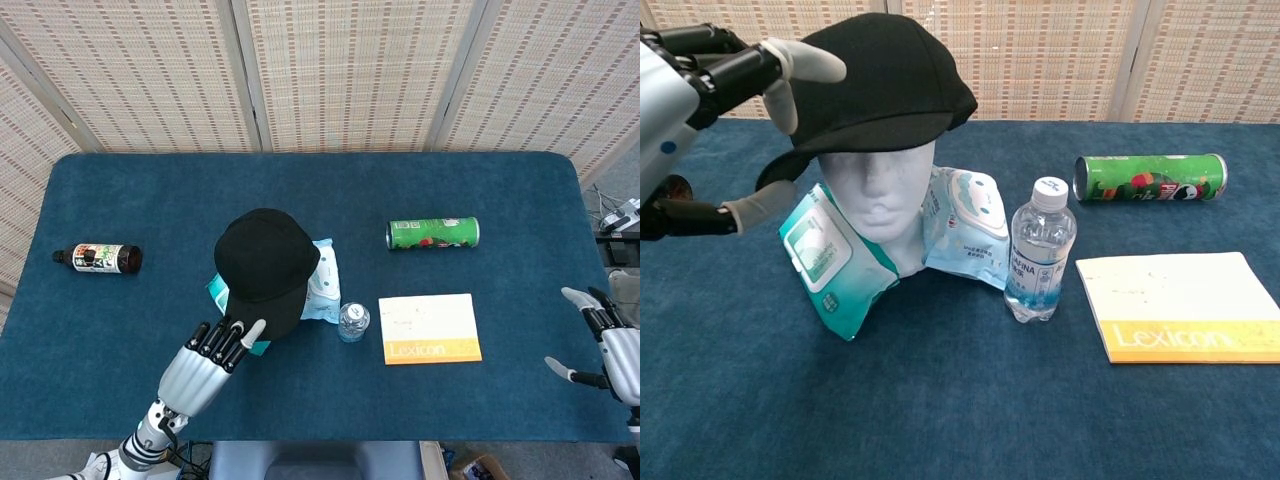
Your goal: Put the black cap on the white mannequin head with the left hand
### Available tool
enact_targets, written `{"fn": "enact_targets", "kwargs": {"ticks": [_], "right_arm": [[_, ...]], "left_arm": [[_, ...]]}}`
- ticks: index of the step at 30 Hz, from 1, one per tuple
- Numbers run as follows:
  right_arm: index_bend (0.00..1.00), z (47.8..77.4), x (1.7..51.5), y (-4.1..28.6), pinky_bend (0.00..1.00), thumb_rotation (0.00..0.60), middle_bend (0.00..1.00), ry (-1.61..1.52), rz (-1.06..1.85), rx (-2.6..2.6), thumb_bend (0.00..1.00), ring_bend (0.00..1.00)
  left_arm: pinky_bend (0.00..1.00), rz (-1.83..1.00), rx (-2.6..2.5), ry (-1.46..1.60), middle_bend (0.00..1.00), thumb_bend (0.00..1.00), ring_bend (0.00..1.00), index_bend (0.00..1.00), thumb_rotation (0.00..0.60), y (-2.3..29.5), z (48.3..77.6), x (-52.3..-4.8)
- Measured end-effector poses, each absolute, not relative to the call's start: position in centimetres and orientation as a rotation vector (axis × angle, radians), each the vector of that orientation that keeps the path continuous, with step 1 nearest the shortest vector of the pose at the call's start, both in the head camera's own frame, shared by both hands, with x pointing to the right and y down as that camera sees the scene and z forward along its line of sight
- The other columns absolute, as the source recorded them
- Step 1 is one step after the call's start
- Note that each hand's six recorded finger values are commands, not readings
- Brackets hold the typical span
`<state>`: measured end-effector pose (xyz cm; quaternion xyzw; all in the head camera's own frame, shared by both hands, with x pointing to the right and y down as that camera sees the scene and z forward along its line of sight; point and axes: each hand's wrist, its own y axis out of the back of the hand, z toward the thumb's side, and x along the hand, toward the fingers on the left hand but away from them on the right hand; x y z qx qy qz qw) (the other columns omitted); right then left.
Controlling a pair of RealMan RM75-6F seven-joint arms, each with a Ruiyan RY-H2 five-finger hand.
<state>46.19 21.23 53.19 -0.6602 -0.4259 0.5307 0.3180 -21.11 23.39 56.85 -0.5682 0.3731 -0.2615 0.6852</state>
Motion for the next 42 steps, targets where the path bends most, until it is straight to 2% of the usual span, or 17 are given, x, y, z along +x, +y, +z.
{"fn": "enact_targets", "kwargs": {"ticks": [4, 8, 10, 19, 21, 30, 37, 42], "right_arm": [[0.13, 53.2, 46.2, 21.2, 0.34, 0.6, 0.19, -1.12, 1.396, -1.737, 0.0, 0.08], [0.13, 53.2, 46.2, 21.2, 0.34, 0.6, 0.19, -1.118, 1.397, -1.737, 0.0, 0.08], [0.13, 53.2, 46.2, 21.2, 0.34, 0.6, 0.19, -1.118, 1.397, -1.736, 0.0, 0.08], [0.13, 53.3, 46.0, 21.2, 0.34, 0.6, 0.19, -1.112, 1.402, -1.732, 0.0, 0.08], [0.13, 53.3, 46.0, 21.3, 0.34, 0.6, 0.19, -1.111, 1.402, -1.73, 0.0, 0.08], [0.13, 53.6, 45.8, 21.2, 0.34, 0.6, 0.19, -1.099, 1.415, -1.72, 0.0, 0.08], [0.13, 53.9, 45.4, 21.3, 0.34, 0.6, 0.2, -1.079, 1.428, -1.708, 0.0, 0.08], [0.13, 54.1, 45.0, 21.4, 0.34, 0.6, 0.2, -1.06, 1.436, -1.695, 0.0, 0.08]], "left_arm": [[0.59, -0.62, -1.288, 0.833, 0.43, 0.12, 0.34, 0.16, 0.6, 23.9, 57.1, -21.6], [0.56, -0.681, -1.308, 0.826, 0.35, 0.04, 0.3, 0.04, 0.6, 24.2, 57.5, -22.3], [0.55, -0.712, -1.313, 0.82, 0.32, 0.03, 0.28, 0.01, 0.6, 24.3, 57.7, -22.6], [0.53, -0.836, -1.306, 0.825, 0.3, 0.02, 0.26, 0.0, 0.6, 24.2, 58.6, -25.3], [0.52, -0.872, -1.297, 0.836, 0.29, 0.02, 0.26, 0.02, 0.6, 23.9, 58.9, -26.3], [0.52, -1.074, -1.274, 0.874, 0.29, 0.02, 0.26, 0.22, 0.6, 23.4, 59.1, -32.2], [0.52, -1.144, -1.376, 0.84, 0.3, 0.02, 0.26, 0.28, 0.6, 23.0, 58.2, -36.2], [0.52, -1.178, -1.441, 0.898, 0.4, 0.02, 0.29, 0.34, 0.6, 23.2, 57.2, -38.7]]}}
